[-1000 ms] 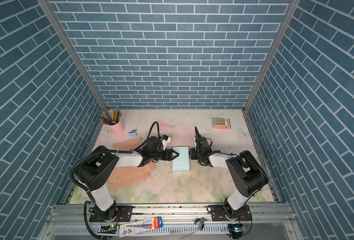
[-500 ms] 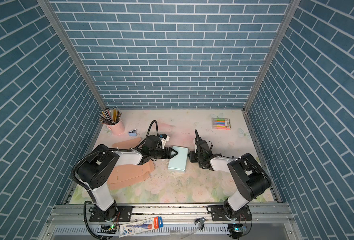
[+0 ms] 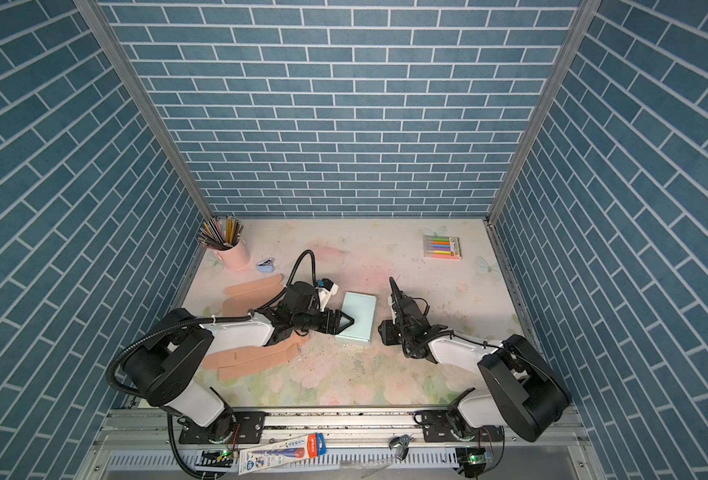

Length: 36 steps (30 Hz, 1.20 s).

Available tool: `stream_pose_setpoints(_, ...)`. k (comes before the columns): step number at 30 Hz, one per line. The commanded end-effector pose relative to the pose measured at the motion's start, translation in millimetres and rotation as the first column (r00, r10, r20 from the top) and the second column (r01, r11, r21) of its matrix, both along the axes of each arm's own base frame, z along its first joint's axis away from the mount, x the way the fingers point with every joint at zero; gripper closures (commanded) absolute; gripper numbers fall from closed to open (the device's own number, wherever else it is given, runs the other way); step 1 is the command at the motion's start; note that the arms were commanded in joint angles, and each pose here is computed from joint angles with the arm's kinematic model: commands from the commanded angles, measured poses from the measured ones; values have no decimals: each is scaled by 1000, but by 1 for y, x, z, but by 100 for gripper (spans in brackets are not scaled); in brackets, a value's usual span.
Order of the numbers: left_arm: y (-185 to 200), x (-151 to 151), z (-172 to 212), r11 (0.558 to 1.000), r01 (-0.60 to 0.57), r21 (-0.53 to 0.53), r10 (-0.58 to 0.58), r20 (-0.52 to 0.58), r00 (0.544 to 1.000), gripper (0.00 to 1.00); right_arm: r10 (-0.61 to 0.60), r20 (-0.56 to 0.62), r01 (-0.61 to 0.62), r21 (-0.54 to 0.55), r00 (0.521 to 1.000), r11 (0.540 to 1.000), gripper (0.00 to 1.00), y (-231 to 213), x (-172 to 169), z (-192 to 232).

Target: Fold the paper box

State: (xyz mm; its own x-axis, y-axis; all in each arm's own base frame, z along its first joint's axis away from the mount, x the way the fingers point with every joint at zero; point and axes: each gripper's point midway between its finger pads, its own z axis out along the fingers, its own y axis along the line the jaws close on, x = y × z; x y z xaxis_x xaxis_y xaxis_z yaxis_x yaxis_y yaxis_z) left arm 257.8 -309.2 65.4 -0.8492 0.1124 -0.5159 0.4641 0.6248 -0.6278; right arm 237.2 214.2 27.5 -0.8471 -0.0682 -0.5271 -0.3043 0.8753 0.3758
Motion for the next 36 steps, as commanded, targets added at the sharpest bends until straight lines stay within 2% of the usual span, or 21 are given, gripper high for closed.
stream_pose_setpoints(1,-1,-11,-5,1000,4,26,-4,-6,1000,23,-43,-56,41,-35,998,999,56,-7,-15,-13)
stream_pose_setpoints(13,-22,-34,-9,999,42,-15,-42,-41,998,24,-22,-87,18,-36,996,999,56,4,-35,-23)
stream_pose_setpoints(21,-38,-46,5,994,65,-87,-69,-44,997,25,11,-65,-10,26,998,1000,57,23,-36,-9)
stream_pose_setpoints(29,-45,-44,13,991,75,-111,-79,-33,996,26,35,-41,-33,64,999,997,57,34,-39,1)
stream_pose_setpoints(36,-39,-37,9,994,55,-96,-58,-34,998,26,20,-39,-19,45,999,999,57,27,-40,-2)
